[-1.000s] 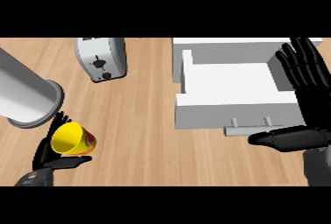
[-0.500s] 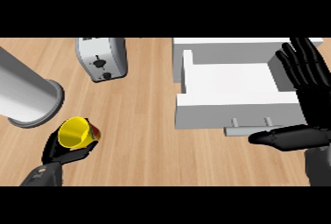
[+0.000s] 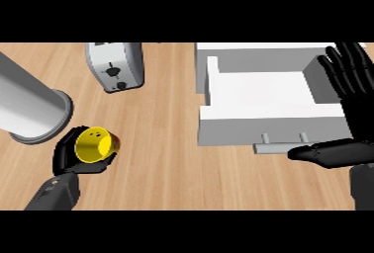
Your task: Pick up the cup, place it into the drawer and close the drawer
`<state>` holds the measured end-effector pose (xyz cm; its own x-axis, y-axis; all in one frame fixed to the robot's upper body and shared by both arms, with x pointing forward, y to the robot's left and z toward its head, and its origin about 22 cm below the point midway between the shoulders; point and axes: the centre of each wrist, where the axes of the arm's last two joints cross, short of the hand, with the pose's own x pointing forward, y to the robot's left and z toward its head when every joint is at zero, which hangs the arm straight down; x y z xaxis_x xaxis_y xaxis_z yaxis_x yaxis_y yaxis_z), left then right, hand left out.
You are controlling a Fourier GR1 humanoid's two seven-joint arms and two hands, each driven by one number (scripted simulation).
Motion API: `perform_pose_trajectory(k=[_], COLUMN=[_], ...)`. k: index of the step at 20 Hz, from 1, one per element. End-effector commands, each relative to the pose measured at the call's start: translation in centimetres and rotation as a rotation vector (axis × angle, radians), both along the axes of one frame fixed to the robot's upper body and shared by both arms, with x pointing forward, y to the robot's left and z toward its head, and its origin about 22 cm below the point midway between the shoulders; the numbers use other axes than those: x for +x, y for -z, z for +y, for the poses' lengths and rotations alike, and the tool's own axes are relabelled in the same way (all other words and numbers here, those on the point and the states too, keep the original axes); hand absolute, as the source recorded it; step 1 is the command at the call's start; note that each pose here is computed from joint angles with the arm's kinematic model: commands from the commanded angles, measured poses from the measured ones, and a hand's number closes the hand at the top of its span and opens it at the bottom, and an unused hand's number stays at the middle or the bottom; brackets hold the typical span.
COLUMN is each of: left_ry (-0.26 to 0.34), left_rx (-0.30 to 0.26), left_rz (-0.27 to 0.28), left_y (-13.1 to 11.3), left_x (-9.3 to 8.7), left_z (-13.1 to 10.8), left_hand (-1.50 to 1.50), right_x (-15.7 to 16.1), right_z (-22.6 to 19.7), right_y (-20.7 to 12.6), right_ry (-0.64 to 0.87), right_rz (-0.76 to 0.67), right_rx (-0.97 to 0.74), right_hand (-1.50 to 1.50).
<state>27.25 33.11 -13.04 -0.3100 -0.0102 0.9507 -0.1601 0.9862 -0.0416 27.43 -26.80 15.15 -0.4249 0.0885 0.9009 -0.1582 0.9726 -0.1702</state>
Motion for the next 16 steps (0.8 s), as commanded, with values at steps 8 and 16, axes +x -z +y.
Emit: perform_pose_trajectory(k=[8, 16], left_ry=[0.171, 0.310], left_rx=[-0.112, -0.050], left_rz=[-0.241, -0.306], left_y=[-3.6, -13.8], left_x=[6.3, 13.3], left_z=[-6.6, -14.7], left_hand=[1.50, 1.50], right_x=[-0.8, -0.4], right_z=[-0.4, -1.4], right_y=[-0.6, 1.2], right_ry=[0.013, 0.033], right_rz=[0.009, 0.021], right_rx=[-0.003, -0.007], right_hand=[-1.50, -1.50])
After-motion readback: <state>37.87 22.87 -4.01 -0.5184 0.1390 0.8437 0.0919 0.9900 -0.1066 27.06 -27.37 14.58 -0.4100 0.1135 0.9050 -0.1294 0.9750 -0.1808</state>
